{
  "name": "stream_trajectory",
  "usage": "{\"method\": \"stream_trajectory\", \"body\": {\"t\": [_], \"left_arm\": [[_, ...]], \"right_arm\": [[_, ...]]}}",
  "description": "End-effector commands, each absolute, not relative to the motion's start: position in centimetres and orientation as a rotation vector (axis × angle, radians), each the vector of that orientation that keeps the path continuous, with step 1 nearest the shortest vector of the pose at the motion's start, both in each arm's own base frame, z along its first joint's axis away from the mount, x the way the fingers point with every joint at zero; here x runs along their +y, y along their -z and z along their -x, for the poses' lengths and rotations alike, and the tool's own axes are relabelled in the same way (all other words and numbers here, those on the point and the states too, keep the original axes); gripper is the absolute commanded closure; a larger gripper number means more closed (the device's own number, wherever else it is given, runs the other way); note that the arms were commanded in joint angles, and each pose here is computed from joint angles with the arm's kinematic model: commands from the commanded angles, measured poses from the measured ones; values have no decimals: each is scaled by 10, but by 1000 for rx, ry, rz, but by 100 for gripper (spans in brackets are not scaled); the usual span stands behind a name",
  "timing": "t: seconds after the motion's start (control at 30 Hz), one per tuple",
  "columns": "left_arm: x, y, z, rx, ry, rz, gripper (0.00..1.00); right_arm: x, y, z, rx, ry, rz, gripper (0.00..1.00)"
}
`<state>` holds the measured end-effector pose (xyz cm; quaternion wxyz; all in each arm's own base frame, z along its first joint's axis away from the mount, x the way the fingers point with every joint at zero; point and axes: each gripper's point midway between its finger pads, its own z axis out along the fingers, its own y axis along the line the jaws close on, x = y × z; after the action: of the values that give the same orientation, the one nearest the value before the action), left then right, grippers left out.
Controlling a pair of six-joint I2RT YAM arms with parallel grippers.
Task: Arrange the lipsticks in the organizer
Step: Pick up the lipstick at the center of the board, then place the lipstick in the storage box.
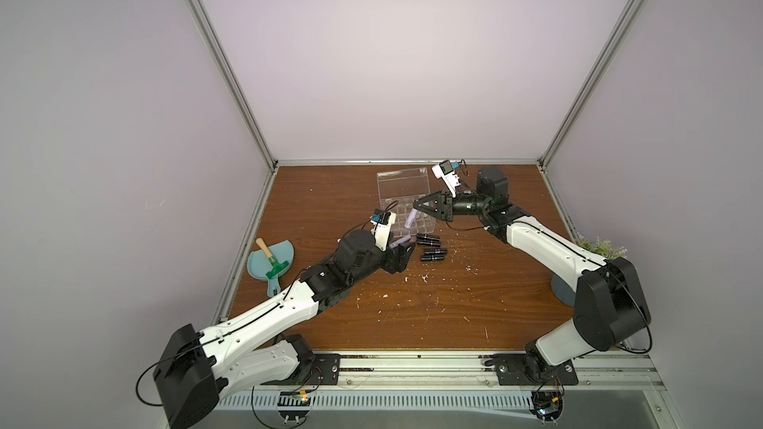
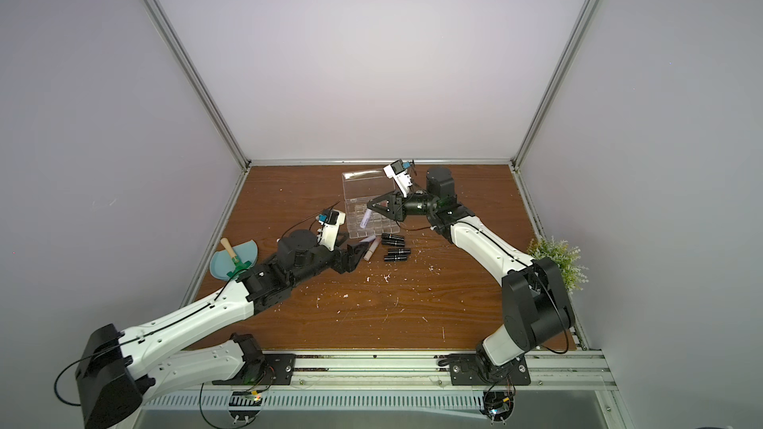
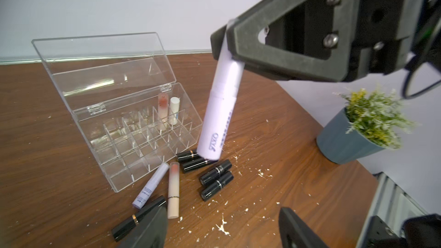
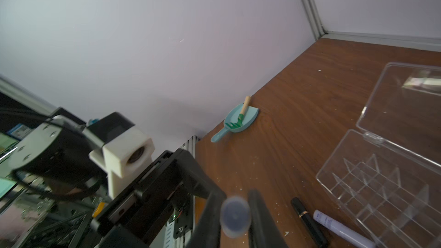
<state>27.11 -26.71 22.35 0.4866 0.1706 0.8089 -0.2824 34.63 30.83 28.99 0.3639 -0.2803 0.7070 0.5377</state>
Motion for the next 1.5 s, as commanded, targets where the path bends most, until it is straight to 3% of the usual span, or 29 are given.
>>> {"method": "stream_trajectory", "body": {"t": [0.0, 0.27, 0.6, 0.87, 1.47], "left_arm": [[-261, -227, -303, 1937, 547, -327, 23], [-253, -231, -331, 1817, 611, -168, 25], [-241, -218, -308, 1776, 730, -219, 25], [-212, -210, -304, 1747, 772, -146, 25], [-226, -190, -309, 1792, 812, -172, 25]], "right_arm": [[298, -285, -383, 1865, -1122, 631, 82], [291, -283, -420, 1828, -813, 526, 84], [292, -263, -428, 1776, -591, 445, 83], [298, -235, -440, 1775, -532, 407, 82], [309, -209, -471, 1777, -457, 406, 82]]}}
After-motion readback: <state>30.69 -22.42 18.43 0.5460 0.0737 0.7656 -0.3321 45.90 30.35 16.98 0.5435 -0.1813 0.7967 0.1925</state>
